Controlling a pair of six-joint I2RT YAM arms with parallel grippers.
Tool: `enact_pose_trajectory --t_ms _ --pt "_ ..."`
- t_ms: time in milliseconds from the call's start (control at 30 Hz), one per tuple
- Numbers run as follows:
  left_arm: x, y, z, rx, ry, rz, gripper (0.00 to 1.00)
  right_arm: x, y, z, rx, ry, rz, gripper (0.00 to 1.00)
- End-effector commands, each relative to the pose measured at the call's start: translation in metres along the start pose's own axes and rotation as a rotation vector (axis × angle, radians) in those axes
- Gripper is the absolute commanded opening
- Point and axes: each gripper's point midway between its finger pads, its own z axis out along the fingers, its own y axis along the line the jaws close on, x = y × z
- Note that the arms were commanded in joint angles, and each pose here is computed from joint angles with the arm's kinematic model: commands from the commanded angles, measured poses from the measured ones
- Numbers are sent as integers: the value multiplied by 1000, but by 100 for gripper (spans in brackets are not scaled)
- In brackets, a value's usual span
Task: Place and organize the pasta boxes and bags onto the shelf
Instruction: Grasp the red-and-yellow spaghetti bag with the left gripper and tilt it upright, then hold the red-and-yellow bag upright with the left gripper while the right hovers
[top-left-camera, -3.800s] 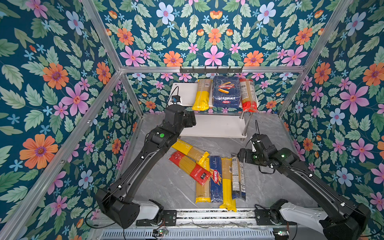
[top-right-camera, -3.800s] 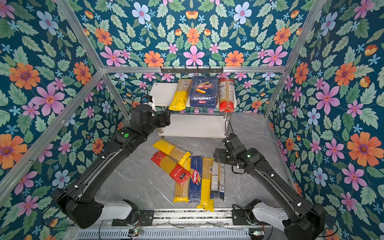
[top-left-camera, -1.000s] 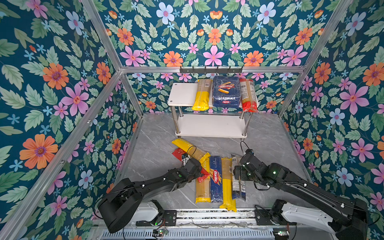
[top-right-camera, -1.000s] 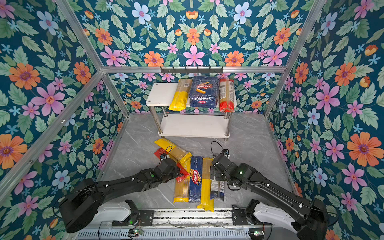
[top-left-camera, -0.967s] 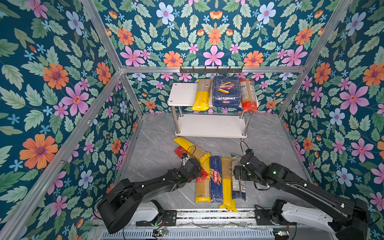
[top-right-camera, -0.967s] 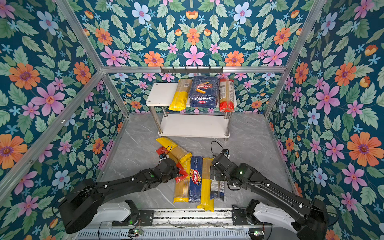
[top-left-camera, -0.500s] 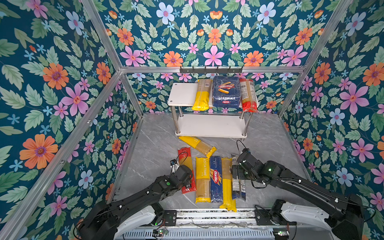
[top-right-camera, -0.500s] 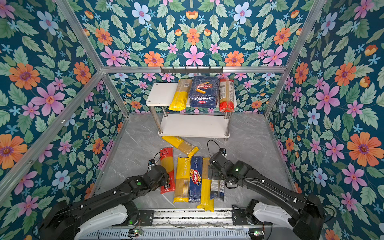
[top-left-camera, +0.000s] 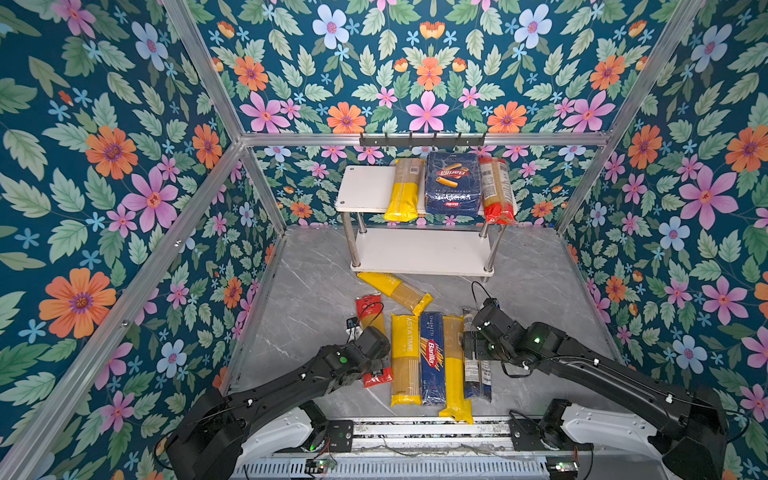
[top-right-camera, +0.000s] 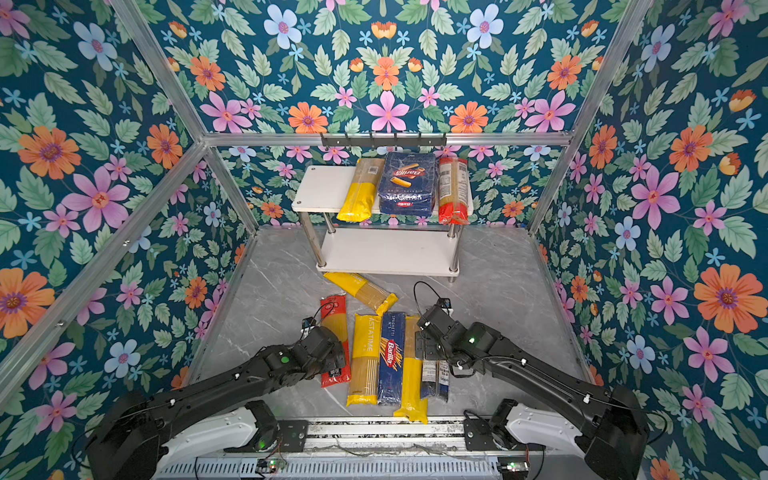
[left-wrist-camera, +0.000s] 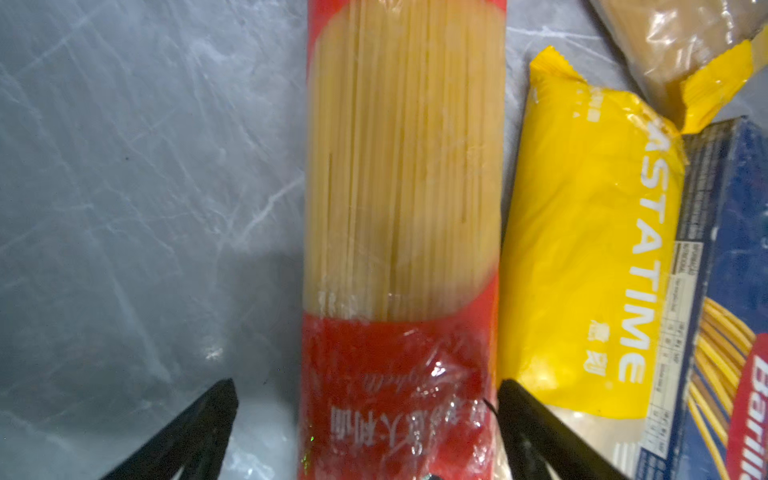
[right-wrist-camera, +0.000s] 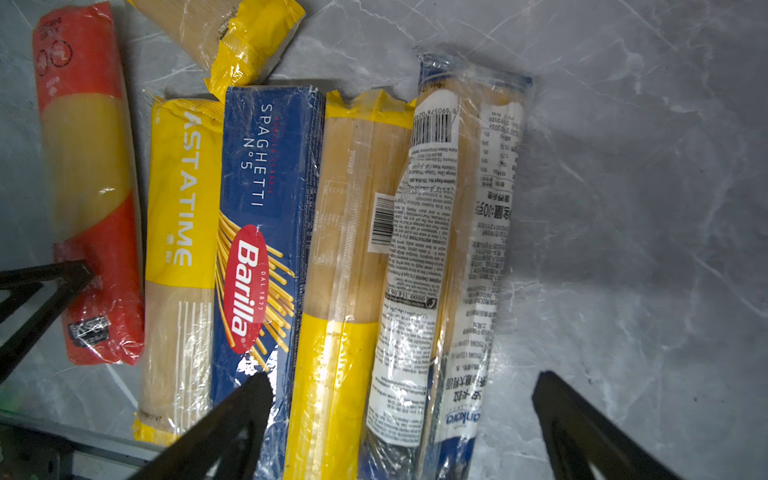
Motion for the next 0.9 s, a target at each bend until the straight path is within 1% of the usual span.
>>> enact_pose_trajectory --t_ms 0,400,533,767,867 --pt "1 -6 2 8 14 3 100 -2 -3 0 7 -18 -1 99" --pt "11 -13 14 -32 71 27 100 1 -11 10 -5 -21 11 99" --pt "18 -11 20 -74 105 54 100 2 -16 10 -10 -27 15 99" --pt "39 4 30 -163 172 89 99 3 -24 6 -20 -49 25 99" --pt "44 10 34 -183 187 88 95 3 -26 6 -27 -51 30 99"
